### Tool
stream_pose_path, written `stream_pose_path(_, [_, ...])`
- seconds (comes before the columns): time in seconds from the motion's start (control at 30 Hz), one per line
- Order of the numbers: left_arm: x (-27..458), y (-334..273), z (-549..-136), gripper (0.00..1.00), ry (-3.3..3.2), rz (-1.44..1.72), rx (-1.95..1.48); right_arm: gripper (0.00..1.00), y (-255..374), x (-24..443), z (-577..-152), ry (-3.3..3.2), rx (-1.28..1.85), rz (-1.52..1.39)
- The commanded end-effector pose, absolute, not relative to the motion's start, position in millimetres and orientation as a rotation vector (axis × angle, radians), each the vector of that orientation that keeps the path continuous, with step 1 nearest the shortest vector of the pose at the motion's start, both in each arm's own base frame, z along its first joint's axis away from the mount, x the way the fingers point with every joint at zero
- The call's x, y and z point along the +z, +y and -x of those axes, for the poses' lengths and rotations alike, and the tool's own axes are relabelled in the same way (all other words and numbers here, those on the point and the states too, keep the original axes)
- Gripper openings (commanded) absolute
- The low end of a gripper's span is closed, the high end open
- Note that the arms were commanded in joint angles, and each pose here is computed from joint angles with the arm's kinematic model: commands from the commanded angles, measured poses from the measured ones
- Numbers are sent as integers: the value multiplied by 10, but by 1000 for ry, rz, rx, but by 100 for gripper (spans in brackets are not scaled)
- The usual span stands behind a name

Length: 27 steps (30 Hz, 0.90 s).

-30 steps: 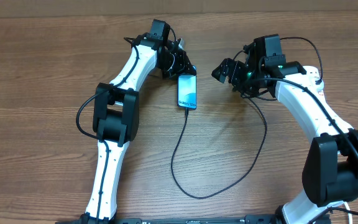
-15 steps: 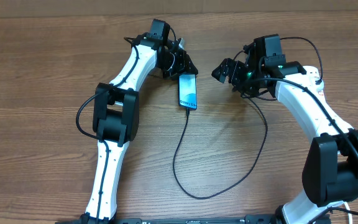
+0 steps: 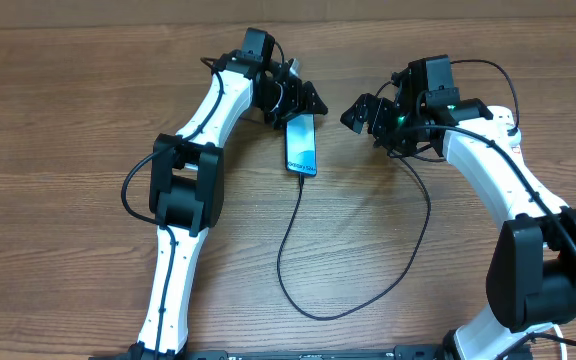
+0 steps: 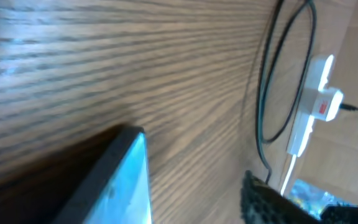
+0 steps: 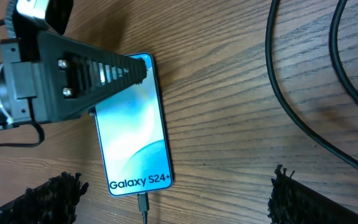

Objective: Plug charger to phone and switch on socket

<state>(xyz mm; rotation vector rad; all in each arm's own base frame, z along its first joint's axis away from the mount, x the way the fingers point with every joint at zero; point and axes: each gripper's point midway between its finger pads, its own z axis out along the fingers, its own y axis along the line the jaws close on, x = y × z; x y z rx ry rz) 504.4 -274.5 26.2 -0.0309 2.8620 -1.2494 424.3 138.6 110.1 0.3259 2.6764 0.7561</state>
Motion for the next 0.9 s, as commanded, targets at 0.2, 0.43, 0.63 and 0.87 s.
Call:
stream_pose_path(0.2, [-64,-2578,-4907,90,2995,111,-1058,100,1365,1264,-4273,2634,747,-306])
stream_pose_path(0.43, [-169,-2430,-4834,100,3073,239,-920,100,1365,1262,-4270,2636,747,-306])
stream_pose_path(0.63, [-226,-2331,-4787,100,3115,329,-826,100,1366,1262,-4270,2636,747,-306])
stream_pose_path(0.87, [-310,-2157,-4712,100,3165,411,-657,100,1365,1262,-4271,2636,747,-306])
